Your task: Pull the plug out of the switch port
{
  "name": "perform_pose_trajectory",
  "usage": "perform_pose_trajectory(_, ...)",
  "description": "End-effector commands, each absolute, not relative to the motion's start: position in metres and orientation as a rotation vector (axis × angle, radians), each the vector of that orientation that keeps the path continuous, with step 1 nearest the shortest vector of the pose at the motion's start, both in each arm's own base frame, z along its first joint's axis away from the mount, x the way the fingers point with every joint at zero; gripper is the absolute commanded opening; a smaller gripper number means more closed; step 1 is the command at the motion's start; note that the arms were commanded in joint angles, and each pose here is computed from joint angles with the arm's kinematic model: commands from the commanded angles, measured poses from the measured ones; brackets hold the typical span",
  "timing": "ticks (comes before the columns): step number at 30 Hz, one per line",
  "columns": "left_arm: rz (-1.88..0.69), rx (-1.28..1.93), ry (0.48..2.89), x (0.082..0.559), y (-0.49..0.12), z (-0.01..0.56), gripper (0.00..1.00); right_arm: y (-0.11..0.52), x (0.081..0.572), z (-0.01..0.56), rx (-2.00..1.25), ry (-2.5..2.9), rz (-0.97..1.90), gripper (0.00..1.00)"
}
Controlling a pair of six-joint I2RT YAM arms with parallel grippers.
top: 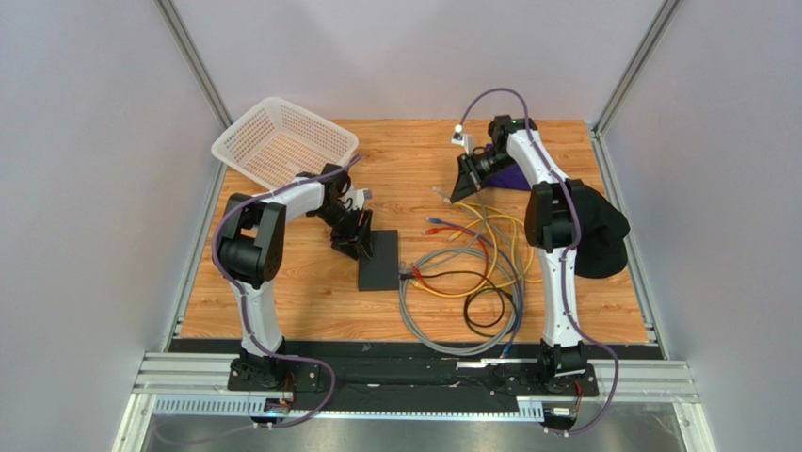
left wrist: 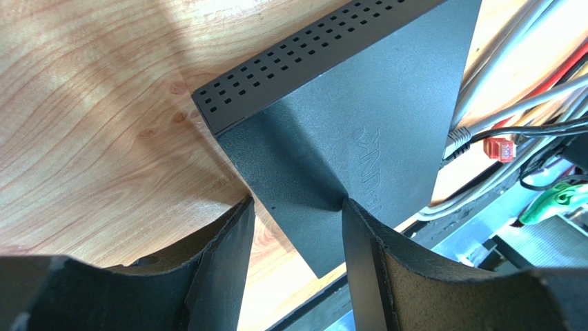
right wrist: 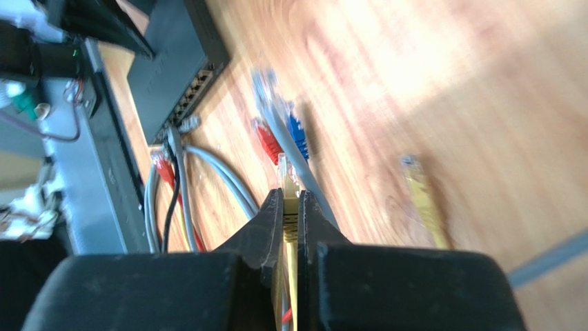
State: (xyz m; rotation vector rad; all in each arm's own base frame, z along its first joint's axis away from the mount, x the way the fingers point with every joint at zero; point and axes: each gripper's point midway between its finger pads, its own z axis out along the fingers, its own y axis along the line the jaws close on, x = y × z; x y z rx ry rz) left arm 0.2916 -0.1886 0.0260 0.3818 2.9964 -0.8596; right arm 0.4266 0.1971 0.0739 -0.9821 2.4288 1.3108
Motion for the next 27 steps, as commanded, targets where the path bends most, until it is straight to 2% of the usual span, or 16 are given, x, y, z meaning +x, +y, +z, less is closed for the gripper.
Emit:
perform_pose_trajectory(1,-0.716,0.498,2.96,0.297,-0.18,0.019,0.59,0.183,0.451,0.15,-0.927,2.37,1.077,0.0)
perform_pose_trajectory(4,-0.689,0.519,2.94,0.302,-0.179,0.023,0.59,0.177,0.467,0.156,-0.852,2.379,0.961,0.25)
perform_pose_trajectory(5,-0.652,0.525,2.936,0.305,-0.176,0.024,0.59,0.178,0.468,0.159,-0.844,2.375,0.949,0.38)
perform_pose_trajectory(8,-0.626,0.556,2.869,0.319,-0.175,0.04,0.61,0.185,0.459,0.181,-0.852,2.339,0.965,0.45)
perform_pose_trajectory(11,-0.709,0.577,2.75,0.329,-0.187,0.074,0.64,0.201,0.429,0.21,-0.951,2.252,0.999,0.48)
perform_pose_trajectory(13,-0.74,0.561,2.696,0.329,-0.191,0.093,0.66,0.217,0.396,0.195,-1.045,2.275,1.029,0.48)
perform_pose_trajectory(14,-0.76,0.543,2.689,0.327,-0.193,0.096,0.66,0.222,0.383,0.207,-1.11,2.206,0.995,0.48)
perform_pose_trajectory(18,-0.844,0.433,2.74,0.306,-0.195,0.095,0.68,0.258,0.323,0.182,-1.26,2.198,1.075,0.49)
perform_pose_trajectory(21,-0.813,0.405,2.736,0.305,-0.191,0.091,0.68,0.279,0.288,0.149,-1.351,2.265,1.14,0.48)
perform_pose_trajectory(23,-0.78,0.394,2.725,0.31,-0.187,0.089,0.68,0.29,0.282,0.133,-1.368,2.294,1.157,0.46)
perform_pose_trajectory(27,-0.744,0.414,2.708,0.316,-0.183,0.089,0.68,0.311,0.283,0.113,-1.355,2.35,1.218,0.31)
